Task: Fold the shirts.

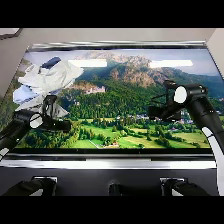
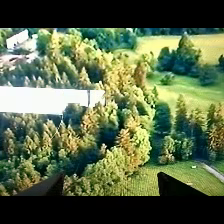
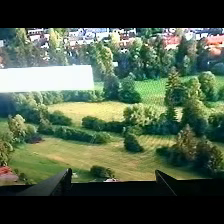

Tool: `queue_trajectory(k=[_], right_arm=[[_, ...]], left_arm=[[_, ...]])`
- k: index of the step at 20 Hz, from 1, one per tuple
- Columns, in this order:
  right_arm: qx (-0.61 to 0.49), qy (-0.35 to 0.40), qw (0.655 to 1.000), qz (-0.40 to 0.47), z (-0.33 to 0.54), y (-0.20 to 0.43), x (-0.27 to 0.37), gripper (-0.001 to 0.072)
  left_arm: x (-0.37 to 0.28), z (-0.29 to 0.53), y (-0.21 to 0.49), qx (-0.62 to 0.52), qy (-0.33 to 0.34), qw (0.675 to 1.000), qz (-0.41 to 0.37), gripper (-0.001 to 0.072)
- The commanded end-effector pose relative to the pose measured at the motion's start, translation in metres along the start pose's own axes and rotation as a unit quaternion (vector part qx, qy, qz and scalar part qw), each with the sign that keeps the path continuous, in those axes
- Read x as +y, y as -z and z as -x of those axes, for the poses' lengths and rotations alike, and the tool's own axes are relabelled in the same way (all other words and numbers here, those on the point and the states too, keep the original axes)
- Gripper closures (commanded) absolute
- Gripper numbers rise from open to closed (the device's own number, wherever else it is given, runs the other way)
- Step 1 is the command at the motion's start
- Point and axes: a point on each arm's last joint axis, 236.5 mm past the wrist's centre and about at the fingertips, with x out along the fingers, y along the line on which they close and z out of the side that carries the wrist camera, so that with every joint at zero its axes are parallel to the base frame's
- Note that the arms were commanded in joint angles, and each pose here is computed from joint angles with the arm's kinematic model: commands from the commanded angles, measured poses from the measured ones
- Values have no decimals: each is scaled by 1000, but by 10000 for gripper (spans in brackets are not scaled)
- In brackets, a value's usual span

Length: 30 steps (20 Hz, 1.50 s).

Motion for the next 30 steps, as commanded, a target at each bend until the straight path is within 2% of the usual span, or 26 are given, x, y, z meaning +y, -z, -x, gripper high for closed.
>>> queue_trajectory(k=[1,26,28,30], right_arm=[[1,0,1000,0,0,0,0,105],[-31,-10,999,0,0,-15,5,104],[-34,-10,999,0,0,-16,5,101],[-34,-11,999,0,0,-16,5,101]], left_arm=[[0,0,0,0,0,1000,0,9],[-2,-2,-5,-10,3,1000,0,9],[1,-1,-1,0,-2,1000,-2,1],[21,12,-14,-12,-39,999,-21,-8]])
